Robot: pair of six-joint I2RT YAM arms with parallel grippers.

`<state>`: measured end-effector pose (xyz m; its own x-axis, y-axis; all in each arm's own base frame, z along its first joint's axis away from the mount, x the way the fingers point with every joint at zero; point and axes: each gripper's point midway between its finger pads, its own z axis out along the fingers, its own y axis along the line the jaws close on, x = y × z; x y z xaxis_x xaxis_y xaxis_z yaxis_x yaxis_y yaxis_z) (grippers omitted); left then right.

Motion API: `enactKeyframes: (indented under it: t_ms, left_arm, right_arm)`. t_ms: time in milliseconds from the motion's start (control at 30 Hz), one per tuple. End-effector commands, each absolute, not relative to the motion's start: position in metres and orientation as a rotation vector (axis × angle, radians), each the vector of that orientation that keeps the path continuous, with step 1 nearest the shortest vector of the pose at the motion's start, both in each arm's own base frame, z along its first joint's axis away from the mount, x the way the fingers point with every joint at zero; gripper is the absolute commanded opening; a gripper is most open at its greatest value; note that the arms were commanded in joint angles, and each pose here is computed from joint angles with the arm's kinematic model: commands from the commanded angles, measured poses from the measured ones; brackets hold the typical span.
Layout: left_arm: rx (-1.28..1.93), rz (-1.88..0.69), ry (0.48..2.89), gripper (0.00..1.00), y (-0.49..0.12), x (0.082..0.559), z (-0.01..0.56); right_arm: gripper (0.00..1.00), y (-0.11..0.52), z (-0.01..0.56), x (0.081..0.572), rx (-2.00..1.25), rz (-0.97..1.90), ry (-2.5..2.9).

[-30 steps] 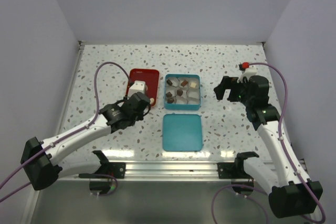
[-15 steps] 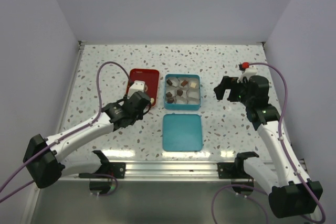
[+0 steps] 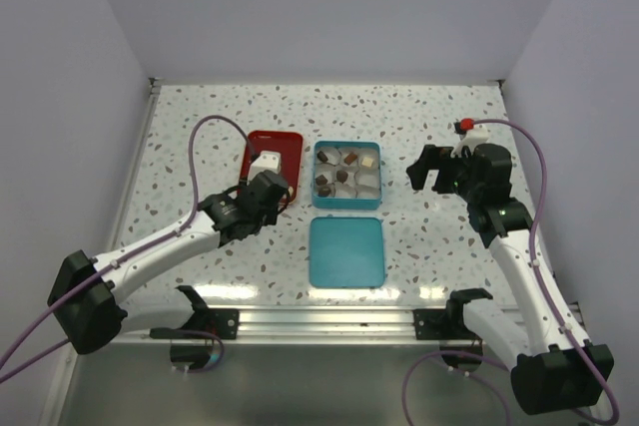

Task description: Pack the chocolate

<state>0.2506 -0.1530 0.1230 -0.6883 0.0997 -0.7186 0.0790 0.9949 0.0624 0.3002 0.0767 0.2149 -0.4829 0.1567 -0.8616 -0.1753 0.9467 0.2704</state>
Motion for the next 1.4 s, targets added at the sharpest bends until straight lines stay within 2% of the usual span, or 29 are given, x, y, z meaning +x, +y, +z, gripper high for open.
enactKeyframes:
  t_ms: [0, 500, 667, 867, 1200, 1367]
  left_arm:
    - [0.126, 0.039, 2.311, 0.44, -0.154, 0.256, 0.122]
    - [0.141, 0.052, 2.333, 0.46, -0.154, 0.255, 0.110]
    - [0.157, 0.059, 2.333, 0.34, -0.154, 0.256, 0.110]
    - [0.166, 0.056, 2.314, 0.26, -0.154, 0.258, 0.119]
    - [0.211, -0.003, 2.207, 0.25, -0.173, 0.278, 0.176]
    - [0.270, -0.082, 2.144, 0.25, -0.211, 0.278, 0.204]
  right_arm:
    - [0.99, 0.080, 0.223, 0.301, -0.032, 0.413, 2.009]
    - [0.99, 0.080, 0.223, 0.302, -0.030, 0.411, 2.010]
    - [0.99, 0.080, 0.222, 0.302, -0.032, 0.410, 2.013]
    - [0.99, 0.080, 0.221, 0.301, -0.030, 0.411, 2.017]
    - [0.99, 0.079, 0.220, 0.302, -0.031, 0.406, 2.018]
    - [0.99, 0.078, 0.220, 0.303, -0.025, 0.401, 2.019]
